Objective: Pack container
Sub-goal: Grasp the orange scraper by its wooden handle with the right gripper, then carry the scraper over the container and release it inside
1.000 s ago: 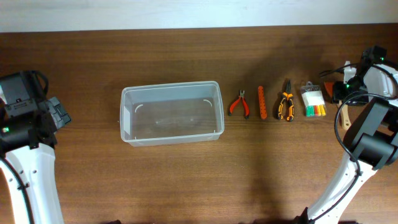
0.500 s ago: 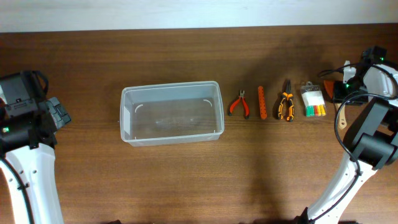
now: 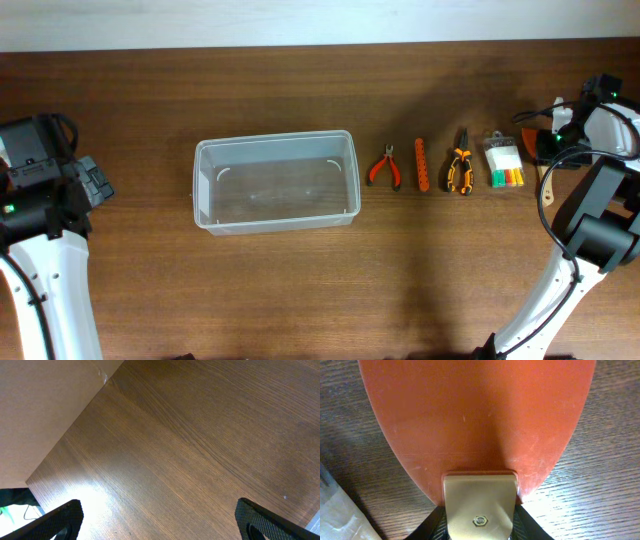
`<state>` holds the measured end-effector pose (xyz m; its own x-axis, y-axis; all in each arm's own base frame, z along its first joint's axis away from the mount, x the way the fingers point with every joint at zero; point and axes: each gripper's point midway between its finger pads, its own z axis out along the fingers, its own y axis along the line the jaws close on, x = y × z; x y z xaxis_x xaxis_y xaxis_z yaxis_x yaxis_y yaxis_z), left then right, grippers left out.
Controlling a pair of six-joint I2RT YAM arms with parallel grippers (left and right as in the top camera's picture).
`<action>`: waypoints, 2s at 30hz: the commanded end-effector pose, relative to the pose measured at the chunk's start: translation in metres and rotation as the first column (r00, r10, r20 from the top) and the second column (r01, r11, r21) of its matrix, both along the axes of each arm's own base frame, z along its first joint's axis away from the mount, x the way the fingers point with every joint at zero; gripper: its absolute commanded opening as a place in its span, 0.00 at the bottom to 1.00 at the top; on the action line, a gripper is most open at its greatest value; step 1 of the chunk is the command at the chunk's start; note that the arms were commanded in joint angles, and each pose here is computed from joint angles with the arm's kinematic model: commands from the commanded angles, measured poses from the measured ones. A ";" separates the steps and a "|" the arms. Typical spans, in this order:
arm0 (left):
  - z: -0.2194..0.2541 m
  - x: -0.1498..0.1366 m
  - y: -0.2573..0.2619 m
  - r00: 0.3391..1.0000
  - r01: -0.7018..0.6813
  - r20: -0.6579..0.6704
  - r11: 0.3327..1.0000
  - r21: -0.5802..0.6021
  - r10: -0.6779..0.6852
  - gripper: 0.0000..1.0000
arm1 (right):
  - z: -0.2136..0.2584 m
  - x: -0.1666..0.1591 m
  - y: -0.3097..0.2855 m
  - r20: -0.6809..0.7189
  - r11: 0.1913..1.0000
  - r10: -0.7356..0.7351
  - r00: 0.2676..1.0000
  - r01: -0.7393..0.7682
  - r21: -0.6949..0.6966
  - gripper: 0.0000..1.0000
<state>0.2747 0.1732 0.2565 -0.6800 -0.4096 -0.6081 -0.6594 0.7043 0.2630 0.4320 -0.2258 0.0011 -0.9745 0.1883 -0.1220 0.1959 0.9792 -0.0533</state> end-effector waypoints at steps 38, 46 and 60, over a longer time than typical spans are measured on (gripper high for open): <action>0.010 -0.002 0.003 1.000 -0.004 0.014 1.000 0.021 0.004 0.99 | 0.259 0.070 0.252 0.395 0.949 0.229 0.890 -0.295 0.115 0.12; 0.010 -0.002 0.003 1.000 -0.004 0.014 1.000 0.021 0.004 0.99 | 0.257 0.039 0.390 0.384 0.758 0.586 0.713 -0.650 0.049 0.10; 0.010 -0.002 0.003 1.000 -0.004 0.014 1.000 0.021 0.004 0.99 | 0.206 -0.031 0.519 0.343 -0.008 0.939 -0.010 -1.000 -0.008 0.04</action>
